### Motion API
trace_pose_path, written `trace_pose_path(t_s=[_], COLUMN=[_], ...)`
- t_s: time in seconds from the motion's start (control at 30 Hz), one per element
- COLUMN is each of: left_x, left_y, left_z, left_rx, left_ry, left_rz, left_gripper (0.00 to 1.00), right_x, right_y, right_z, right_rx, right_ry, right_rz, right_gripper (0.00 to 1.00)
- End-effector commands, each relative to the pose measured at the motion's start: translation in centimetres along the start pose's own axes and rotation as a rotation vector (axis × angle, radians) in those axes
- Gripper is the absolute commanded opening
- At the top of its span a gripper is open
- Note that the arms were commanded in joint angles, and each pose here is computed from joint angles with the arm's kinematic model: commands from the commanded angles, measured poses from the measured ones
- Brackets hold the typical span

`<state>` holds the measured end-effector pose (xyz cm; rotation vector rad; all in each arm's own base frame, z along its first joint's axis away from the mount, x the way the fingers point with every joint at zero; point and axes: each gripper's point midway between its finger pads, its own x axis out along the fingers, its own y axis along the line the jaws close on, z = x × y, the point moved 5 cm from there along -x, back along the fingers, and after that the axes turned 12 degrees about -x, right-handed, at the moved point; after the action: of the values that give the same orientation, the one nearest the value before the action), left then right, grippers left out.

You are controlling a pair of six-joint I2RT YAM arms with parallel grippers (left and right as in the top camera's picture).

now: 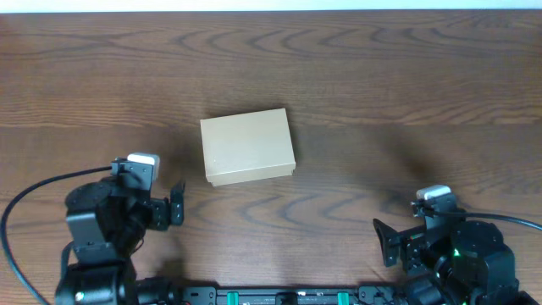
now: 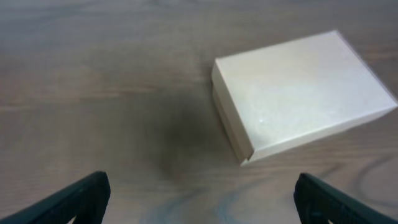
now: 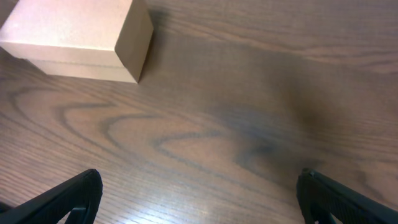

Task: Pack container

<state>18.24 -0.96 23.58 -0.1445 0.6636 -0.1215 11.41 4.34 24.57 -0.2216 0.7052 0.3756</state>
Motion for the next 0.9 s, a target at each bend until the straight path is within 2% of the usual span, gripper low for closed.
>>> trace_pose_path(t_s=[0.0, 0.17, 0.3, 0.57, 0.77, 0.87], left_x=[2.0, 3.3, 3.1, 4.5, 5.7, 5.5], left_y=[0.3, 0.5, 0.7, 1.5, 1.9, 2.9], left_z=[-1.8, -4.8, -6.9, -9.3, -11.1, -10.9], left_rx=[0.028, 0.05, 0.138, 0.145, 0.039, -0.034], left_ry=[0.008, -0.055, -0.139, -0.145, -0.125, -0.147], left_rz=[-0.02, -0.039, -0.016, 0.026, 0.028, 0.108], left_gripper=[0.96, 0.95, 0.96, 0.96, 0.96, 0.96], right_x=[0.0, 0.0, 0.0, 0.0, 0.0, 0.0], right_y=[-0.2, -0.2, -0.2, -0.2, -0.2, -0.2], right_z=[-0.1, -0.1, -0.1, -0.1, -0.1, -0.1], right_rx=[0.022, 0.022, 0.022, 0.022, 0.022, 0.022], right_ry=[0.001, 0.001, 0.001, 0.001, 0.002, 0.001], right_rz=[-0.016, -0.016, -0.016, -0.016, -0.016, -0.016], right_gripper=[0.99, 1.0, 0.99, 0.99, 0.99, 0.99])
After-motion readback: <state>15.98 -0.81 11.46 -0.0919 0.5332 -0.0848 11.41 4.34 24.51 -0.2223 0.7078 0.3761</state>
